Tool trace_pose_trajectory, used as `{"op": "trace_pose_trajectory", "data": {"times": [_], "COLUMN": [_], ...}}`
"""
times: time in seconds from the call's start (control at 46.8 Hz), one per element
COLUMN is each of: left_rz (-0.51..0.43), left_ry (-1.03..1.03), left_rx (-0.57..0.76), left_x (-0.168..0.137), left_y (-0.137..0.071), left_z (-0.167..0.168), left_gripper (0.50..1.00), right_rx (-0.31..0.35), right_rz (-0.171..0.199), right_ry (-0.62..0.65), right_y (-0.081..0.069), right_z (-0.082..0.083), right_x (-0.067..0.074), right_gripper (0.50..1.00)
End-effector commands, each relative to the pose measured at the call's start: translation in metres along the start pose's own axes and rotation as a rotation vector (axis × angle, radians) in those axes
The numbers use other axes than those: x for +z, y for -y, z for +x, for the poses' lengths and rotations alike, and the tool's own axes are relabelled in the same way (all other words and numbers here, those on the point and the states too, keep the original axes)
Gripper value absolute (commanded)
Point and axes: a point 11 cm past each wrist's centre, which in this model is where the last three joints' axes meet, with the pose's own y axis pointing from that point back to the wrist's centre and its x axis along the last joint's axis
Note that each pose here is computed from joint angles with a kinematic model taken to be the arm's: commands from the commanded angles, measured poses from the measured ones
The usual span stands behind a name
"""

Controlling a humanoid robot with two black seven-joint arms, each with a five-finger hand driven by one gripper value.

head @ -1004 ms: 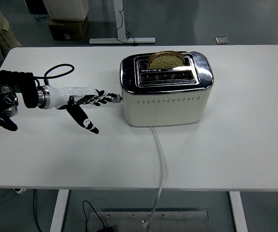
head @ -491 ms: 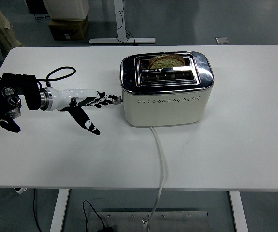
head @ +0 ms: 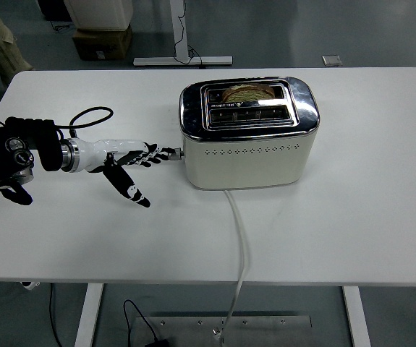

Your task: Press down toaster

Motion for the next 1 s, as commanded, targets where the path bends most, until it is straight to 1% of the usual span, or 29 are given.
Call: {"op": "trace_pose_trajectory", "data": {"times": [0.0, 0.256, 0.491, 0.684, 0.812, 0.983], "left_rz": [0.003, 0.017, 0.024, 0.037, 0.047, 0.036], "left_ry": [-0.004, -0.020, -0.016, -0.015, -0.019, -0.009], "left_rx": [-0.004, -0.006, 0.007, 0.021, 0.034, 0.047], "left_x": [-0.002, -0.011, -0.014, -0.019, -0.024, -0.020], "left_y": [0.001, 0.000, -0.006, -0.015, -0.028, -0.054], "left_z": [-0.002, -0.007, -0.002, 0.003, 0.007, 0.013], "left_gripper": [1.000, 1.000, 1.000, 1.000, 1.000, 1.000], "right_rx": [0.000, 0.000, 0.000, 0.000, 0.000, 0.000], "right_rz": [0.000, 0.000, 0.000, 0.000, 0.000, 0.001], "right_ry": [0.000, 0.000, 0.000, 0.000, 0.000, -0.002], "right_y": [0.000, 0.000, 0.000, 0.000, 0.000, 0.000], "right_z": [0.000, 0.000, 0.000, 0.000, 0.000, 0.000], "right_x": [0.000, 0.000, 0.000, 0.000, 0.000, -0.001], "right_gripper": [0.998, 0.998, 0.998, 0.998, 0.998, 0.998]}}
